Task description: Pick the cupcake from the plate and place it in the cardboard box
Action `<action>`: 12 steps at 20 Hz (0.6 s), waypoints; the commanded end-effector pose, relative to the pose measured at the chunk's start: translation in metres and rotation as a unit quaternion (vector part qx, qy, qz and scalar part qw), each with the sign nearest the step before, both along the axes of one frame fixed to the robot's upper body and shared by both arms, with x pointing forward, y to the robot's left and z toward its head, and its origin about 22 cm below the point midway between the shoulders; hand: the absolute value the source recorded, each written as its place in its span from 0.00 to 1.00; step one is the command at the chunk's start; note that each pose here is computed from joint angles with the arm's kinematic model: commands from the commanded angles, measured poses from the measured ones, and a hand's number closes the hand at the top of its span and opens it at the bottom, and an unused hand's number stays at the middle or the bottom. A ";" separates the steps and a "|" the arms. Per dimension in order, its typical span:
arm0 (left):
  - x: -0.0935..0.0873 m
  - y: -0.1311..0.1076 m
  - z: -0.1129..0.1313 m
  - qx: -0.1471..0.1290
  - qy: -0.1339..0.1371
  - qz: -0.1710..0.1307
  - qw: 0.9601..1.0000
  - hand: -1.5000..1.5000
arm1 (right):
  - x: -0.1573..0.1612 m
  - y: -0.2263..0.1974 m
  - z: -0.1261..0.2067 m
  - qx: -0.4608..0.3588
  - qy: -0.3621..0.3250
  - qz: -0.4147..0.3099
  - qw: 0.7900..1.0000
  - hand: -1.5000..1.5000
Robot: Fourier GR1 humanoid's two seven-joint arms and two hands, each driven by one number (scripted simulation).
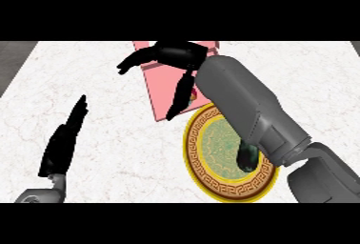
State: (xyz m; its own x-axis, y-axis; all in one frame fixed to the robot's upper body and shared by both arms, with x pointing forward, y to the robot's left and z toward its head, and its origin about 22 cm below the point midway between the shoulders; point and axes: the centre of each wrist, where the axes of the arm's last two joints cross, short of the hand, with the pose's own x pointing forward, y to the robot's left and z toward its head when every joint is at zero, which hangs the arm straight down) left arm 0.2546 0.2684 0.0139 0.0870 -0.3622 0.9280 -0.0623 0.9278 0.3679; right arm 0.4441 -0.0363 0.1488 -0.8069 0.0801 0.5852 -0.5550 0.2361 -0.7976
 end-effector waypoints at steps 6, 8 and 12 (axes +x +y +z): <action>-0.002 -0.003 -0.002 0.002 -0.003 -0.008 1.000 0.50 | 0.021 -0.026 0.030 0.154 0.175 -0.028 0.972 0.00; 0.004 0.003 0.012 0.006 -0.009 -0.015 1.000 0.50 | 0.030 -0.049 0.049 0.175 0.202 -0.033 0.963 0.00; -0.001 -0.008 0.010 -0.004 -0.011 -0.029 1.000 0.50 | 0.038 -0.083 0.066 0.202 0.223 -0.094 0.949 0.00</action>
